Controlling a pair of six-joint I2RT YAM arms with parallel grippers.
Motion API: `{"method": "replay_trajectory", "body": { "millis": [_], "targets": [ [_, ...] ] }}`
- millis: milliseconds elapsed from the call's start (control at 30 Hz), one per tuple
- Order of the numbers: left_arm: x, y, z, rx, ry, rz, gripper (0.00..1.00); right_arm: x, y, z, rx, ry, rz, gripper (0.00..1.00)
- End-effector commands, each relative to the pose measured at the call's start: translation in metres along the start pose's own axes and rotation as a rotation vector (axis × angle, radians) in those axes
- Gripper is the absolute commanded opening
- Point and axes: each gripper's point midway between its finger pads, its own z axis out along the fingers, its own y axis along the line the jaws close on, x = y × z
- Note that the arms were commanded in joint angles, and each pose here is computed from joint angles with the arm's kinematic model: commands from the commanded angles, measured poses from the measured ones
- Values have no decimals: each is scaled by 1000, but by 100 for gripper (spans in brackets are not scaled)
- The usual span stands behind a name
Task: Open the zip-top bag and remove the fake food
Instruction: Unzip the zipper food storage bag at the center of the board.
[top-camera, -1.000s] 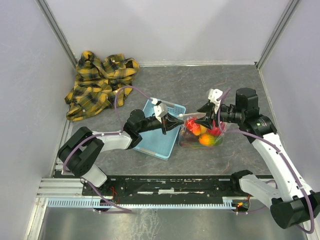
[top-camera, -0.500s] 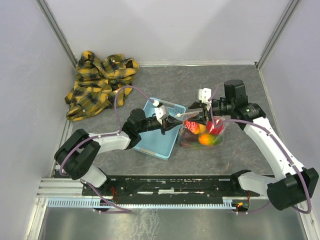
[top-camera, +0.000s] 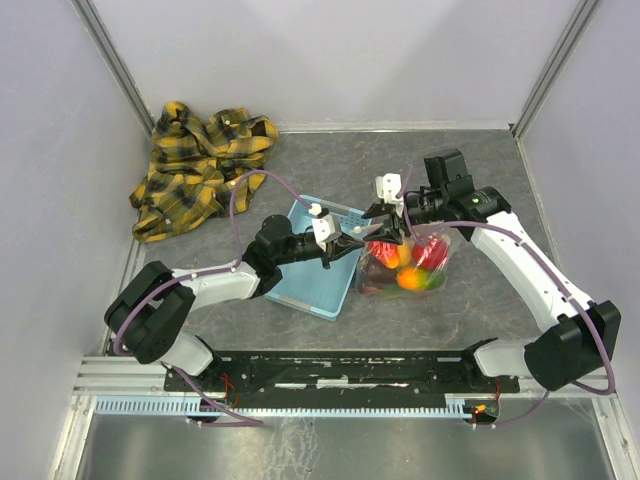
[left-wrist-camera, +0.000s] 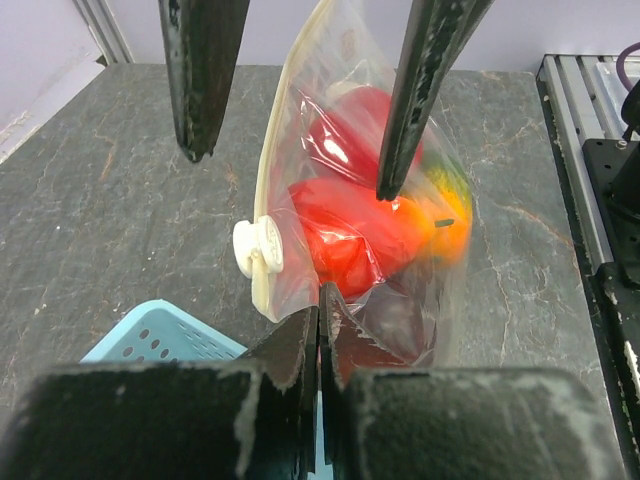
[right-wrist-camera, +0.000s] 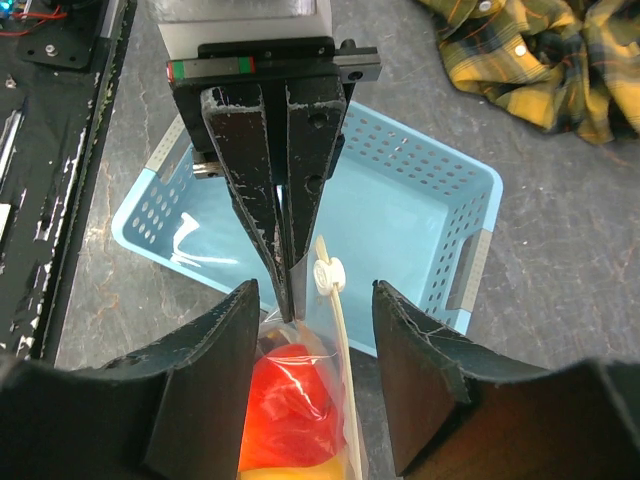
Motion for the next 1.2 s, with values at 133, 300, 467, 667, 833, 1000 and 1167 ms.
{"method": "replay_trajectory", "body": {
  "millis": [133, 300, 467, 667, 833, 1000, 1167],
  "targets": [
    [-37, 2, 4, 16, -70, 122, 3, -7, -5, 4, -31, 9, -37, 55],
    [-41, 2, 3, 15, -75, 131, 3, -5, -7, 9, -45, 15, -27, 54],
    [-44, 1, 3, 16, -76, 137, 3, -8, -7, 13, -62, 12, -28, 53],
    [-46, 0, 3, 18, -80, 140, 3, -6, -4, 16, -83, 28, -25, 48],
    [-47, 0, 3, 18, -81, 139, 3, -3, -1, 16, -98, 48, -16, 43],
    [-48, 1, 4, 15, -83, 138, 3, -4, 0, 14, -100, 52, -16, 34],
    [-47, 1, 4, 12, -80, 135, 3, -3, 2, 13, -104, 58, -14, 27]
  ]
}}
